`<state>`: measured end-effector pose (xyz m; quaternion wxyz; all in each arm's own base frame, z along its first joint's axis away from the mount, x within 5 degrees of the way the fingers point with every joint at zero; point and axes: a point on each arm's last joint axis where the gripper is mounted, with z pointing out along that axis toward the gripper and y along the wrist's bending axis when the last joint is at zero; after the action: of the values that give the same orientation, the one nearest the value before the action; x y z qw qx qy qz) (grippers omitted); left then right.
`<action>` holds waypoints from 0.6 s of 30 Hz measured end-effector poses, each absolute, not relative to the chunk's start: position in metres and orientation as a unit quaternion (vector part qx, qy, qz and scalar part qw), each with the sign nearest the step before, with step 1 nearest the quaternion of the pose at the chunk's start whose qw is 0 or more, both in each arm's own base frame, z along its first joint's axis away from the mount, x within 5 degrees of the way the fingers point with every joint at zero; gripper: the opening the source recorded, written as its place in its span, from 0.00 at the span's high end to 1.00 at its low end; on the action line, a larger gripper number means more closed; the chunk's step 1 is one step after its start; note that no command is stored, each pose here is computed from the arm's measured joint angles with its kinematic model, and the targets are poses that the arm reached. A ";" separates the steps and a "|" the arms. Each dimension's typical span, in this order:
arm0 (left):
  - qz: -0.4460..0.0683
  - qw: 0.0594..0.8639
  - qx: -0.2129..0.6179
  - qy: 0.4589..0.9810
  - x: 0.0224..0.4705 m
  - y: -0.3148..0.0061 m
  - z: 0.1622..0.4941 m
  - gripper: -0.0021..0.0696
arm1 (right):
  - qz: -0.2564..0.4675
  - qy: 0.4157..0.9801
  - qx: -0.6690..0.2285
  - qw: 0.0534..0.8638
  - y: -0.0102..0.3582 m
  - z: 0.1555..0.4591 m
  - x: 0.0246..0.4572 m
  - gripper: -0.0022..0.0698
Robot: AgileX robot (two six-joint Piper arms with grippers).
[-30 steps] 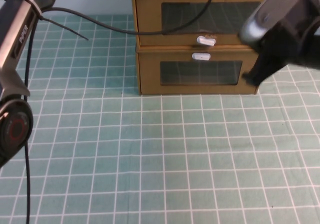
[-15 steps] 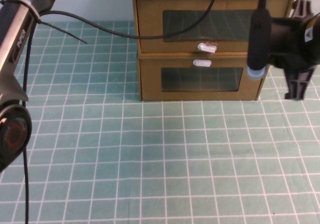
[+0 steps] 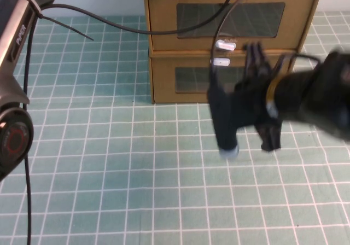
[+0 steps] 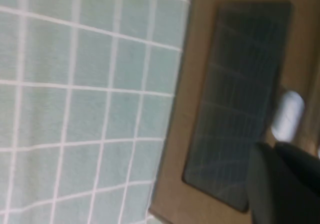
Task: Open the shoe box
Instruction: 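Pull the top drawer of the cardboard box fully open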
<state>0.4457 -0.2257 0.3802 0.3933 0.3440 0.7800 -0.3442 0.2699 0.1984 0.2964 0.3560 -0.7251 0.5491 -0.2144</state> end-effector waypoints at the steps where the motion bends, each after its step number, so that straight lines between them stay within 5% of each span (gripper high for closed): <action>1: -0.344 0.393 0.344 0.780 0.446 -0.226 0.380 0.98 | -0.225 0.532 -0.735 0.356 0.202 0.287 0.265 0.99; 10: -0.346 0.392 0.344 0.780 0.445 -0.226 0.380 0.98 | -0.309 0.564 -0.609 0.465 0.202 0.282 0.265 0.99; 18: -0.346 0.391 0.342 0.781 0.445 -0.226 0.380 0.98 | -0.316 0.629 -0.532 0.470 0.206 0.267 0.281 0.99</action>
<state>0.4454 -0.2258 0.3802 0.3913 0.3421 0.7809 -0.3463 0.2806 0.2061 0.2670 0.4702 -0.5319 0.6292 -0.3163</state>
